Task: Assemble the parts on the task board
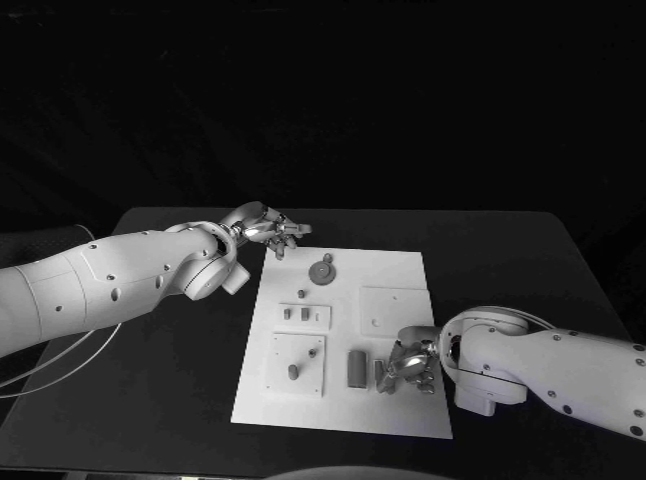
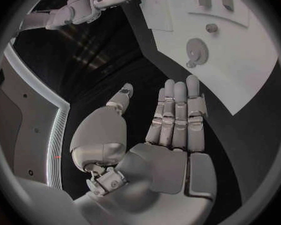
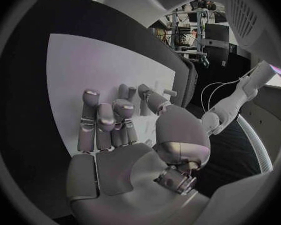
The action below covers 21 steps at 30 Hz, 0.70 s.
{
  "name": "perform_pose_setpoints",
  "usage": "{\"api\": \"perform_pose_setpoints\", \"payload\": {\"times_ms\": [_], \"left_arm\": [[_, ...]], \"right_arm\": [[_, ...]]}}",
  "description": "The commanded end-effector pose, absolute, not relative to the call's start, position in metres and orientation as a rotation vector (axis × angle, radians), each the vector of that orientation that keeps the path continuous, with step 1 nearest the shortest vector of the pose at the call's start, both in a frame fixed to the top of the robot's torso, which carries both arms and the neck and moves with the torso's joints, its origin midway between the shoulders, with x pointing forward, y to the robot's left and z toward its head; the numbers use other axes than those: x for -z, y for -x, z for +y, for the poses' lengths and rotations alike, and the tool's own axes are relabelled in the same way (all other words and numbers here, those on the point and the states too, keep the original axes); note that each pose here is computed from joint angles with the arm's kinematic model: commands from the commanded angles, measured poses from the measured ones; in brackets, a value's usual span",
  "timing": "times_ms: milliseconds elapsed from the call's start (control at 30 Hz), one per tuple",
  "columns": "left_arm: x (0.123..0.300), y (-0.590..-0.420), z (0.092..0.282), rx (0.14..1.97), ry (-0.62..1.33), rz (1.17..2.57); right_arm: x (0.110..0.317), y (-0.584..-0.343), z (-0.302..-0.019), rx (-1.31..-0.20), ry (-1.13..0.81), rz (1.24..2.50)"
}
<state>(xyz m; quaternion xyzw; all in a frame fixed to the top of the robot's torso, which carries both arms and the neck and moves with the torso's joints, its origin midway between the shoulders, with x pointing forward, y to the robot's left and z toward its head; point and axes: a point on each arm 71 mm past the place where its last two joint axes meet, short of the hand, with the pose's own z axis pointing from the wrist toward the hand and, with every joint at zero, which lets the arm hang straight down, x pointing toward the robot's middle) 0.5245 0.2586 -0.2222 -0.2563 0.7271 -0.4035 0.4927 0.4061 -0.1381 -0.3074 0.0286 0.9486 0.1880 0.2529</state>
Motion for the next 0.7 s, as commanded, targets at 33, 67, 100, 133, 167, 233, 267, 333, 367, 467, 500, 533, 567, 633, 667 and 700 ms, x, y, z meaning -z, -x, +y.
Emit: {"api": "perform_pose_setpoints", "payload": {"times_ms": [33, 67, 100, 133, 167, 233, 267, 333, 367, 467, 500, 533, 567, 633, 667, 700], "left_arm": [[0.2213, -0.5243, 0.2562, 0.992, 0.612, 1.767], [0.2213, -0.5243, 0.2564, 0.992, 0.612, 1.767], [0.2213, -0.5244, 0.2565, 0.992, 0.612, 1.766], [0.2213, -0.5244, 0.2564, 0.992, 0.612, 1.766], [0.2213, -0.5244, 0.2564, 0.992, 0.612, 1.766], [0.2213, -0.5244, 0.2563, 0.992, 0.612, 1.767], [0.2213, -0.5244, 0.2562, 0.992, 0.612, 1.766], [0.2213, -0.5245, 0.2561, 0.992, 0.612, 1.766], [0.2213, -0.5245, 0.256, 0.992, 0.612, 1.766], [0.2213, -0.5246, 0.2557, 0.992, 0.612, 1.766], [0.2213, -0.5247, 0.2558, 0.992, 0.612, 1.766], [0.2213, -0.5247, 0.2558, 0.992, 0.612, 1.766], [0.2213, -0.5247, 0.2556, 0.992, 0.612, 1.766], [0.2213, -0.5247, 0.2554, 0.992, 0.611, 1.766], [0.2213, -0.5247, 0.2553, 0.993, 0.611, 1.766], [0.2213, -0.5247, 0.2554, 0.992, 0.611, 1.766]], "right_arm": [[0.3088, -0.4059, -0.1385, -0.489, -0.043, 2.588], [0.3089, -0.4061, -0.1383, -0.488, -0.042, 2.588], [0.3091, -0.4063, -0.138, -0.486, -0.04, 2.587], [0.3093, -0.4066, -0.1377, -0.483, -0.038, 2.585], [0.3097, -0.4069, -0.1377, -0.48, -0.036, 2.584], [0.3102, -0.4078, -0.1373, -0.476, -0.038, 2.579], [0.3108, -0.4081, -0.1371, -0.475, -0.04, 2.578], [0.3121, -0.4089, -0.1375, -0.467, -0.05, 2.568], [0.3126, -0.4095, -0.1383, -0.461, -0.06, 2.561], [0.3134, -0.411, -0.1401, -0.454, -0.074, 2.551], [0.3135, -0.4112, -0.1399, -0.453, -0.074, 2.551], [0.3136, -0.4112, -0.1398, -0.454, -0.073, 2.551], [0.3136, -0.4113, -0.1399, -0.453, -0.072, 2.552], [0.3137, -0.4114, -0.1403, -0.455, -0.071, 2.553], [0.3137, -0.4114, -0.1408, -0.457, -0.072, 2.553], [0.3138, -0.4113, -0.1413, -0.46, -0.073, 2.555]]}}
